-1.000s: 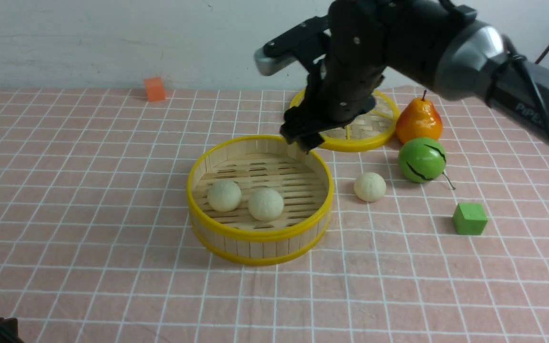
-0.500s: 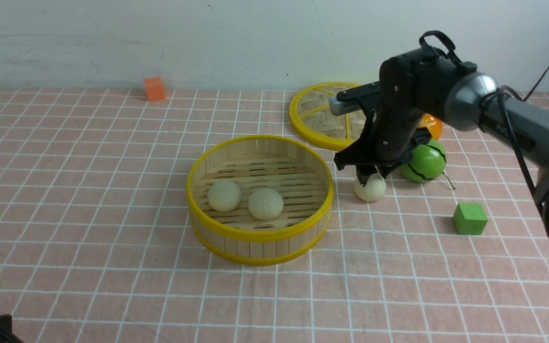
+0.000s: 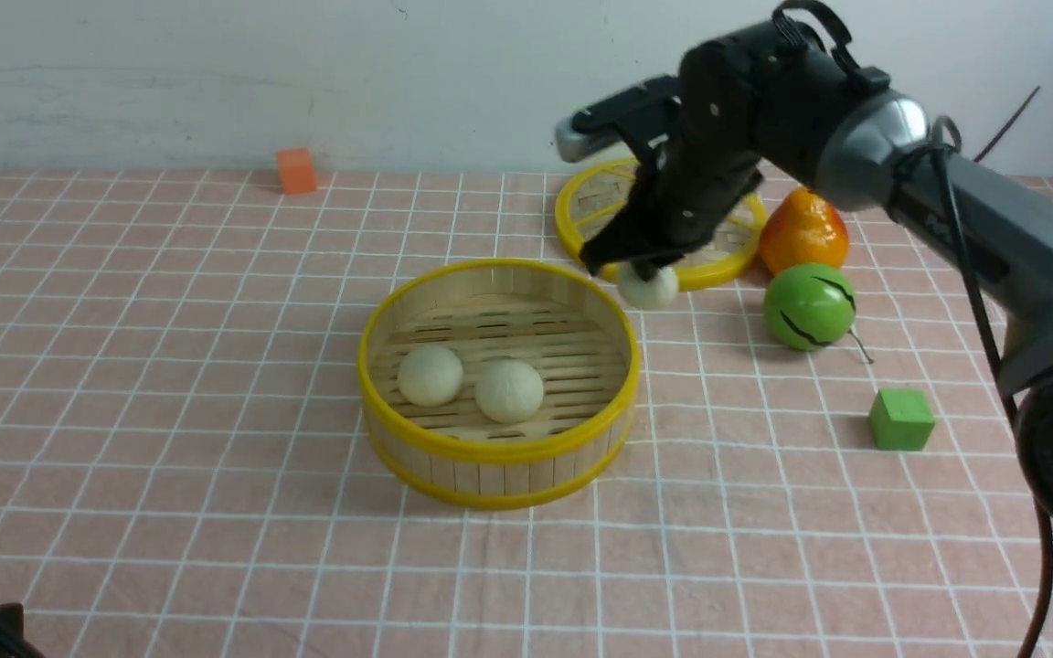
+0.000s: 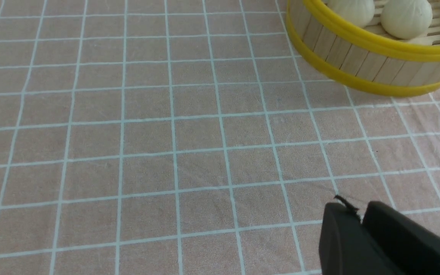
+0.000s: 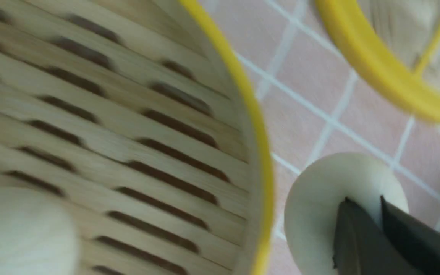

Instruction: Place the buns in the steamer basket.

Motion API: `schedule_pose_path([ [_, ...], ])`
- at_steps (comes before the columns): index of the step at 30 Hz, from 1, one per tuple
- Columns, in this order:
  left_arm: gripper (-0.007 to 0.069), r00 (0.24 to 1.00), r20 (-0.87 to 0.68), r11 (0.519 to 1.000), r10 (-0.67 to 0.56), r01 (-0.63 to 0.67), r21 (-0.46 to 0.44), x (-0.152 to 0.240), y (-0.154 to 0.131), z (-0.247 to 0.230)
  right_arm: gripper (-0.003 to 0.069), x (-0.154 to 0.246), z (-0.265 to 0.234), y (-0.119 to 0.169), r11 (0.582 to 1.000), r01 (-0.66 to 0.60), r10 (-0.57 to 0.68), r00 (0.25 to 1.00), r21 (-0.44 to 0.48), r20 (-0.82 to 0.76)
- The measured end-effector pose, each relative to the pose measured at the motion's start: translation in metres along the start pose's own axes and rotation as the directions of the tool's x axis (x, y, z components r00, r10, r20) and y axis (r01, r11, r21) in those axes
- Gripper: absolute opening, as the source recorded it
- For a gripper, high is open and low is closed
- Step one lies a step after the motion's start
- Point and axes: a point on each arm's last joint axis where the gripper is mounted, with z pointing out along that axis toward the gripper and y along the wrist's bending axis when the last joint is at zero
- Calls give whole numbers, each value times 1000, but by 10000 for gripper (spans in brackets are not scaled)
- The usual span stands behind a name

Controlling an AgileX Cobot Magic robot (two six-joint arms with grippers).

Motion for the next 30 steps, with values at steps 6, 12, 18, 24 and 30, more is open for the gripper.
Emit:
schedule_pose_path([
  [6,80,1000,1,1000,3,-3,-2,0,0,0,10,-7,18,53,988,141,-136,988,-59,77],
  [12,88,1000,1,1000,3,-3,-2,0,0,0,90,11,68,61,987,138,-137,990,-83,23],
  [18,91,1000,6,1000,18,-17,-10,-1,1,0,396,5,54,61,993,67,-64,997,-96,39],
  [24,91,999,13,999,39,-39,-23,-1,2,0,558,-16,-44,50,994,35,-27,996,-100,82],
  [30,92,999,12,999,41,-40,-25,-1,2,0,468,-19,-203,29,998,39,-28,972,-44,233],
])
